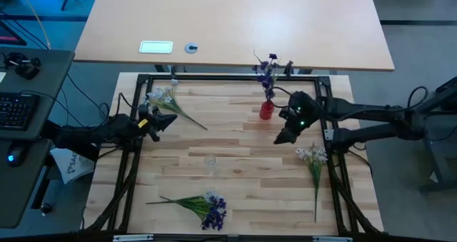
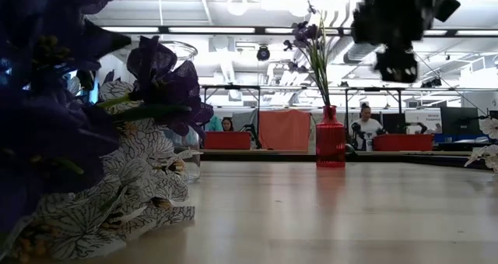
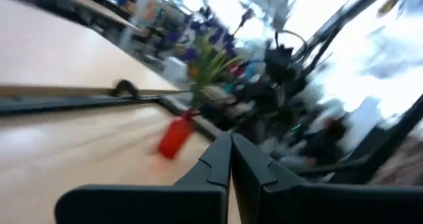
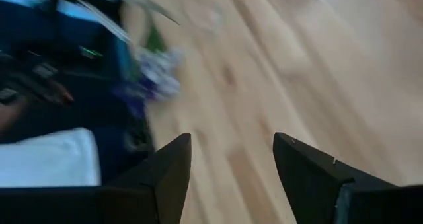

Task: Sort flowers into vase by color
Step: Put the blue flowers into the red crystal vase

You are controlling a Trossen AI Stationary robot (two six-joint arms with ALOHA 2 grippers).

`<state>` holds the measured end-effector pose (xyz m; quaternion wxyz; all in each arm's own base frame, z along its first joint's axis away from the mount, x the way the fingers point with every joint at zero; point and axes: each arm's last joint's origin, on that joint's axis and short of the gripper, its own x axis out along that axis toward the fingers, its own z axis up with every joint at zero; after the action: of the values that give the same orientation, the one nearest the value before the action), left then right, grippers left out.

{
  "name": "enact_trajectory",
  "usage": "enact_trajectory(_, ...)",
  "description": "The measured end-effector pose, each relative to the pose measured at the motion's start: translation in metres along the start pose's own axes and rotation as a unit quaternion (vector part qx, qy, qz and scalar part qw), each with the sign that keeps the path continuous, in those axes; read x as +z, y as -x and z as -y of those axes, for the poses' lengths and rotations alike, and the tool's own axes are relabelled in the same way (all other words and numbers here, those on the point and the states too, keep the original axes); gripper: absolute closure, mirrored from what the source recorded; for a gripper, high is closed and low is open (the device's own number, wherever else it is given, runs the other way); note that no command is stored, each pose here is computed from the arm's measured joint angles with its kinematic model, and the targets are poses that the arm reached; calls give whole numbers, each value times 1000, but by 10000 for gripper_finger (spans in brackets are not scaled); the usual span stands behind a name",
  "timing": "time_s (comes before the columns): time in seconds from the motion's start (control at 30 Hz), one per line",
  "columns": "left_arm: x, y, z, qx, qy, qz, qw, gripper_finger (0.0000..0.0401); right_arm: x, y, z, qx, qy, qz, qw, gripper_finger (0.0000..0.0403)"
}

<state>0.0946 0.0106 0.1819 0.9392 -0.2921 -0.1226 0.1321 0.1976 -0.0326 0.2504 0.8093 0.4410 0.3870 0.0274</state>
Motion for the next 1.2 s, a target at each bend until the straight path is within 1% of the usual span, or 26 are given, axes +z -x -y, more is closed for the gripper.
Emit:
enact_trajectory(0.07, 4, 0, 4, -34, 81, 7, 996, 401, 4, -3, -12, 29, 7, 33, 999, 194)
enact_trajectory(0.1, 5, 0, 5, -41, 107, 12, 993, 401, 6, -5, -18, 40, 10, 55, 998, 194)
enact_trajectory(0.2, 7, 0, 5, -35, 132, 28, 990, 401, 12, -6, -32, 58, 16, 125, 990, 194)
enact_trajectory(0.27, 8, 1, 7, -51, 154, 22, 987, 401, 14, -6, -38, 64, 18, 165, 984, 194)
enact_trajectory(0.33, 10, 1, 12, -106, 159, -10, 982, 401, 16, -6, -42, 62, 5, 196, 979, 194)
enact_trajectory(0.4, 17, 1, 23, -170, 147, -54, 973, 401, 16, -6, -44, 60, -9, 214, 975, 194)
enact_trajectory(0.43, 21, 1, 28, -191, 144, -74, 968, 401, 16, -6, -45, 58, -12, 220, 974, 194)
enact_trajectory(0.5, 30, -1, 37, -204, 139, -127, 961, 401, 16, -7, -45, 50, -13, 228, 972, 194)
enact_trajectory(0.57, 34, -4, 45, -195, 122, -214, 949, 401, 15, -7, -45, 46, -12, 232, 971, 194)
enact_trajectory(0.63, 37, -6, 54, -178, 105, -316, 926, 401, 15, -7, -45, 45, -12, 234, 971, 194)
enact_trajectory(0.7, 39, -9, 64, -162, 88, -401, 897, 399, 15, -7, -45, 44, -10, 234, 971, 194)
enact_trajectory(0.8, 37, -12, 79, -144, 71, -491, 856, 392, 15, -7, -45, 38, 10, 233, 972, 194)
enact_trajectory(0.87, 30, -16, 90, -134, 65, -530, 835, 385, 14, -8, -44, 32, 32, 225, 973, 194)
enact_trajectory(1.0, -3, -18, 108, -98, 51, -598, 794, 372, 11, -9, -42, 19, 61, 204, 977, 194)
enact_trajectory(1.07, -24, -15, 118, -79, 46, -634, 768, 364, 8, -11, -41, 11, 73, 189, 979, 194)
enact_trajectory(1.1, -35, -13, 125, -74, 45, -650, 755, 360, 5, -12, -42, 8, 80, 180, 980, 194)
enact_trajectory(1.17, -56, -9, 138, -75, 53, -670, 736, 350, 0, -15, -42, 2, 99, 157, 983, 194)
enact_trajectory(1.2, -67, -6, 145, -75, 60, -677, 729, 345, -3, -17, -43, -1, 109, 147, 983, 194)
